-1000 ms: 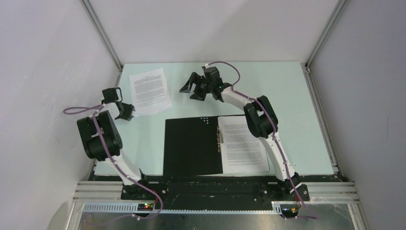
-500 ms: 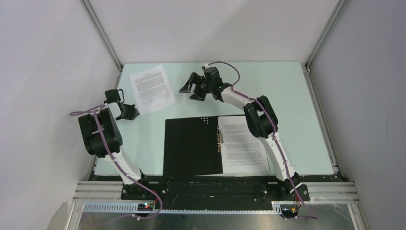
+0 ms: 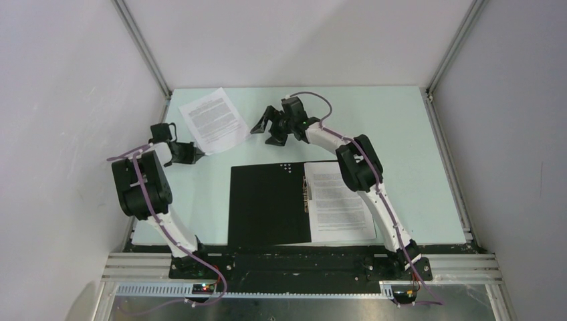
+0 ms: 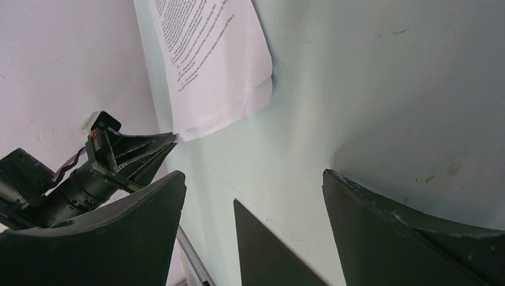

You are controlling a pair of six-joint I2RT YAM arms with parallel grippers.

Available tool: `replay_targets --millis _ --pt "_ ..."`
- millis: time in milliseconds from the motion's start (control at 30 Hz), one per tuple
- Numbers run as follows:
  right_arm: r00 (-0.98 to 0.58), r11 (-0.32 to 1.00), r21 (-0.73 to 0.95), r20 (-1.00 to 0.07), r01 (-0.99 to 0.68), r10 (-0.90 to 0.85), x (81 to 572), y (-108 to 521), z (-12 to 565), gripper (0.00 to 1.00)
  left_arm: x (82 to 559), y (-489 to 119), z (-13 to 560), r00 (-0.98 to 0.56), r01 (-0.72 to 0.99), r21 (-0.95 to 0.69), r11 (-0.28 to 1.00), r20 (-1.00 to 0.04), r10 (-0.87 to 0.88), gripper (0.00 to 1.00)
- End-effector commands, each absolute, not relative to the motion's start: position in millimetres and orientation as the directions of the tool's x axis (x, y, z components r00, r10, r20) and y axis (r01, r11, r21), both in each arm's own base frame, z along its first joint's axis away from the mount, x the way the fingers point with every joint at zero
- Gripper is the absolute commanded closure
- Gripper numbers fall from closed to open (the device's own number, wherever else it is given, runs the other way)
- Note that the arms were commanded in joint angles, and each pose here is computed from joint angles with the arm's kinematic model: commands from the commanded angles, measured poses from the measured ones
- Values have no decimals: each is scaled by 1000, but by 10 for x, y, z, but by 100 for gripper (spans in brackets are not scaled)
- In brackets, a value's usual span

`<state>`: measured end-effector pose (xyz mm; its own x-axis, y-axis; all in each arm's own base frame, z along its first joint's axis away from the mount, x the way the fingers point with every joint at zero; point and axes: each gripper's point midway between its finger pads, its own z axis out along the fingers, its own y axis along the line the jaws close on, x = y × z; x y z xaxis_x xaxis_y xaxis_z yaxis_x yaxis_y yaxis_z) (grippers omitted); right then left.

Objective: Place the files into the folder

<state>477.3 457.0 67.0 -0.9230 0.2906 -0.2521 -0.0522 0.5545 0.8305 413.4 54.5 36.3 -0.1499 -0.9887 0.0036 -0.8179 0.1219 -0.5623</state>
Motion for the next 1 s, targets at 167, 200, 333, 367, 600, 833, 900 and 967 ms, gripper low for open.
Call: replay_targets --millis 167,200,333,367,600,833,900,967 --pt "-918 543 839 -192 29 346 4806 4704 573 11 4215 360 749 -185 -755 -648 98 67 -981 100" --pt "-917 540 841 -186 37 352 4791 4733 568 11 4212 346 762 -188 -752 -652 95 74 -979 100" --pt "-911 523 848 -147 84 385 4772 4789 509 11 4208 301 824 -200 -742 -664 92 88 -976 100" --pt "-910 519 849 -137 95 390 4764 4797 476 11 4210 295 833 -202 -741 -666 91 91 -975 100" --pt "-889 492 855 -90 162 449 4737 4877 426 11 4194 201 912 -230 -725 -683 95 110 -967 100" --pt "-873 446 863 -11 239 488 4593 5019 307 12 4157 108 940 -255 -717 -688 107 116 -960 100" --pt "-866 448 858 -10 249 501 4561 4997 269 12 4151 166 951 -263 -711 -688 146 67 -962 100" --pt "-861 455 855 -19 250 509 4549 4947 259 12 4138 241 922 -270 -715 -673 189 16 -963 90"
